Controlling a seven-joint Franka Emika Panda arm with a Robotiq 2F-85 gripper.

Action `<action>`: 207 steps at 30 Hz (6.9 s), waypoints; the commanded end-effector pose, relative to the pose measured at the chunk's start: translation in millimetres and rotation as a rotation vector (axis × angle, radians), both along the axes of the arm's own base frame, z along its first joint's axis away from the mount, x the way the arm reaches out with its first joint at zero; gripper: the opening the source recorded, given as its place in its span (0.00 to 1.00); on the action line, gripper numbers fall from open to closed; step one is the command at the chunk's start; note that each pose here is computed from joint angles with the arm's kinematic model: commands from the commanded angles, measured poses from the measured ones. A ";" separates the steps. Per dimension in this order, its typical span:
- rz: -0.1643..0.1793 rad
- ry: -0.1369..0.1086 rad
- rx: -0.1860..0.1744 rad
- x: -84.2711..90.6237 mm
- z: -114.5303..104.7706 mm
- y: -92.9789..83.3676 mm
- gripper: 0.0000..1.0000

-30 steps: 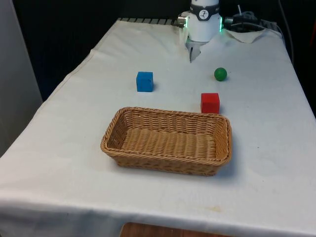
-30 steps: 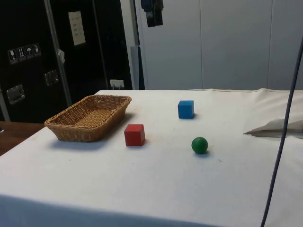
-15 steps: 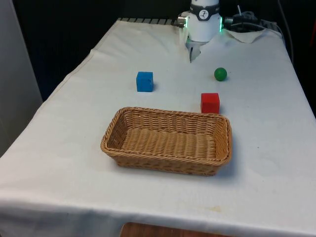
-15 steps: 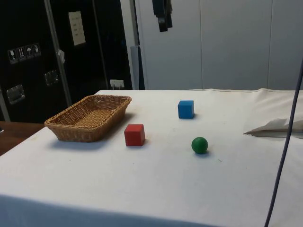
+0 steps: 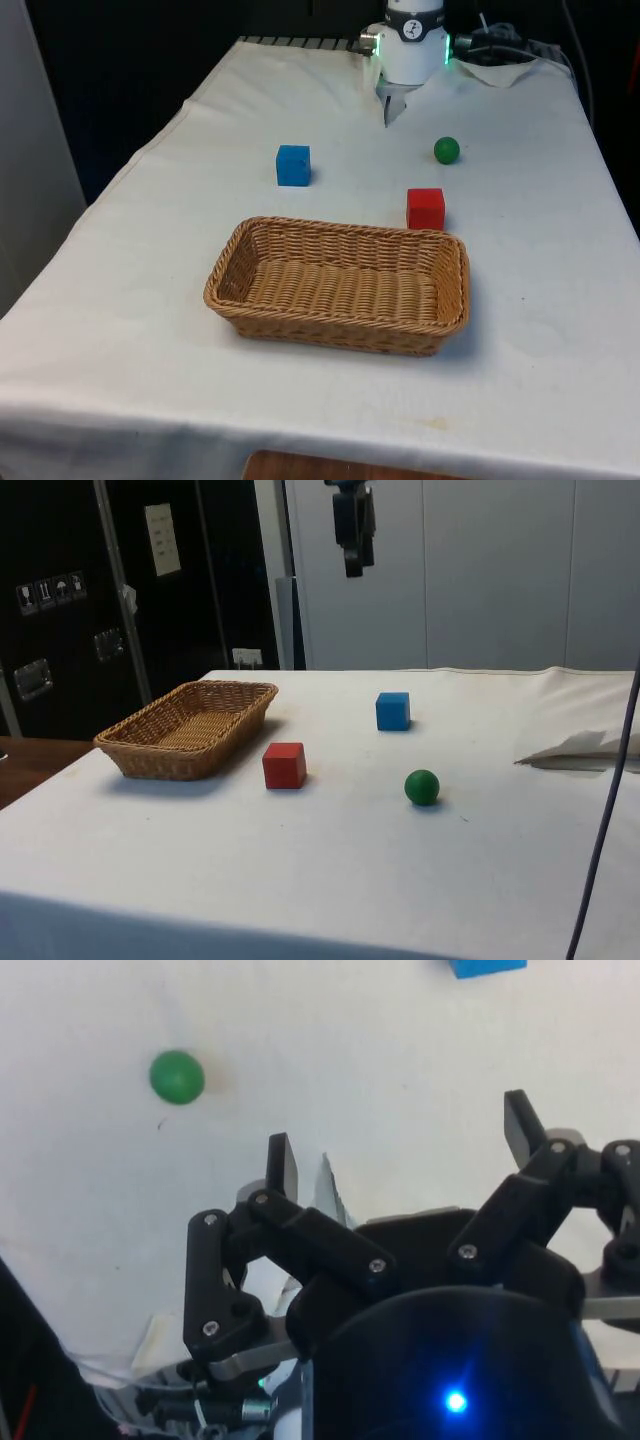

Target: Place all non-red objects into the basket.

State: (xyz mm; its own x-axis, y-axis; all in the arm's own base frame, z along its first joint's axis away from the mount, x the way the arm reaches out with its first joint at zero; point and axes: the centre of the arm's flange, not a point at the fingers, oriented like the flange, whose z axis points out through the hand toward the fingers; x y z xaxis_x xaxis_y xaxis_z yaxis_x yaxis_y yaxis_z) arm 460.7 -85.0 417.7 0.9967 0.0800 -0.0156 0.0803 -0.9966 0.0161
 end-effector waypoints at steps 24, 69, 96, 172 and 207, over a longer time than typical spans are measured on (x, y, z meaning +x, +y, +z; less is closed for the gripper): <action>-0.078 -0.050 0.011 -23.8 -74.7 -12.9 1.00; 0.022 -0.031 -0.045 -16.1 -188.9 -69.7 1.00; -0.050 -0.009 -0.039 -13.8 -225.2 -78.6 1.00; -0.062 -0.047 0.024 46.6 -143.4 -78.2 0.02; -0.030 -0.007 0.001 153.2 -101.8 -44.9 0.02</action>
